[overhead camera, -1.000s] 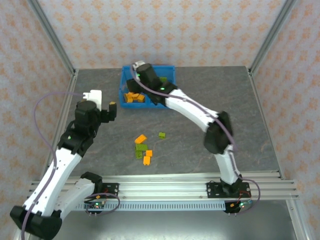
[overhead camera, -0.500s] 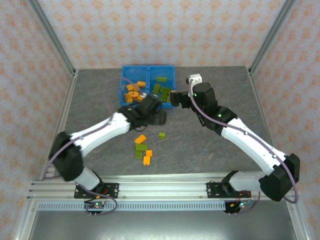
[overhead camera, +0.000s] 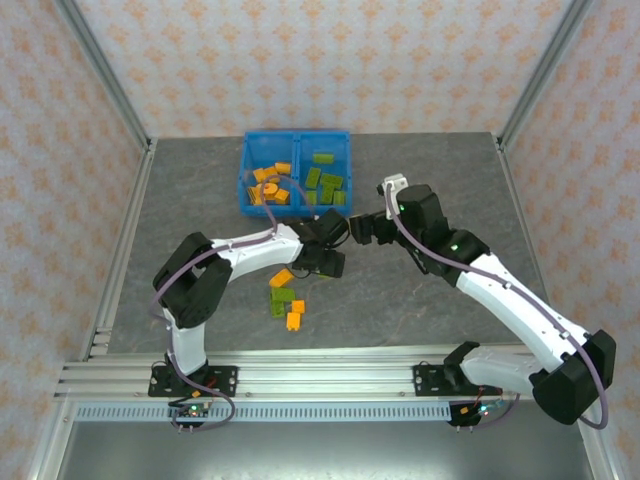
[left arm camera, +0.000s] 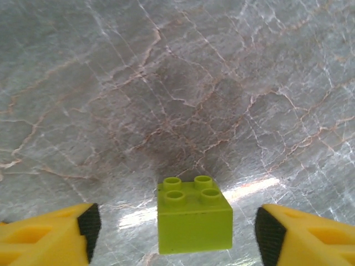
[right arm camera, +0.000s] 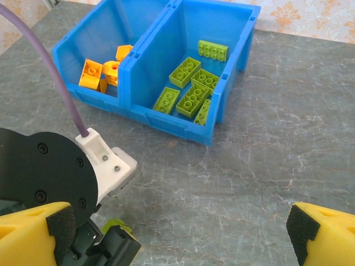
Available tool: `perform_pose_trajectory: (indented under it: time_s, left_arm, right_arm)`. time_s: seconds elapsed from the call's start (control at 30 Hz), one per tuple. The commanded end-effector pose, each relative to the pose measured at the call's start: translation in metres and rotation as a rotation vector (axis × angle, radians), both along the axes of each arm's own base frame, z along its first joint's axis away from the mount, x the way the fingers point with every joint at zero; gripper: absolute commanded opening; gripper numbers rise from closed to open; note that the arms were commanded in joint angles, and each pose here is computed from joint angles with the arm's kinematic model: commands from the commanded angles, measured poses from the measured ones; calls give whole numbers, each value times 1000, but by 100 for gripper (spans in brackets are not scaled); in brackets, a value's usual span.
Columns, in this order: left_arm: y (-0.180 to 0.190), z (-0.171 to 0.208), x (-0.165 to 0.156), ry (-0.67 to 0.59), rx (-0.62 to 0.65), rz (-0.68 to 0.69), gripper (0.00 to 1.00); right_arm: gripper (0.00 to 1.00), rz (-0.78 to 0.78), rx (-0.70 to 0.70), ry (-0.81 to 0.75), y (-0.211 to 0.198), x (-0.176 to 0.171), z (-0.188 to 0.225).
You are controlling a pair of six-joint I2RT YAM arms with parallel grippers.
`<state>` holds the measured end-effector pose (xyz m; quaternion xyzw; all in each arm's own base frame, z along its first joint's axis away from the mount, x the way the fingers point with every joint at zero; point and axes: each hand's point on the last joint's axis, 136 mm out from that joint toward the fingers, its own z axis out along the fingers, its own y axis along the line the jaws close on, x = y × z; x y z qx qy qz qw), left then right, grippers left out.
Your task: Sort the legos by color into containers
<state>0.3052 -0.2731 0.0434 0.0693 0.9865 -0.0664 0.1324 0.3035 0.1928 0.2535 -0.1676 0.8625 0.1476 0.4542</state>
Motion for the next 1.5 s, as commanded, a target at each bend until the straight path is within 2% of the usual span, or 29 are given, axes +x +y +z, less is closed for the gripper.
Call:
perform_pose_trajectory:
  time_s: [0.0,0.17,0.23,0.5,0.67,0.9,1.03,1.27,1.47]
  left_arm:
    - [-4,-7,-3,22,-39,8,67]
    - [-1,-16,-6,43,-24,14,43]
    - [-2,-15,-6,39,-28,13,37]
    - [6,5,14,-30,-29,5,31]
    - [23,59,60,-148,-66,28,31]
    - [38,153,145,-391,-89,85,31]
    - [47,178,204,-513,-46,147,31]
    - [48,160,300,-603,-79,230,31]
    - [37,126,338,-624,-156,244,31]
  right_arm:
    - [99,-24,-39,-6,-9,-2,-5]
    - [99,-48,-38,-13,-12,0,-3]
    - [99,-53,-36,-13,-13,-1,-2]
    - [99,-106,-34,28,-33,-21,-3]
    - [99,-126,-34,44,-47,-36,-3]
    - [99,45,57,103,-14,-49,-3]
    - [98,50,78,108,-8,-45,-3]
    - [97,35,87,105,-11,-46,-2]
    - [97,15,116,100,-14,-49,0]
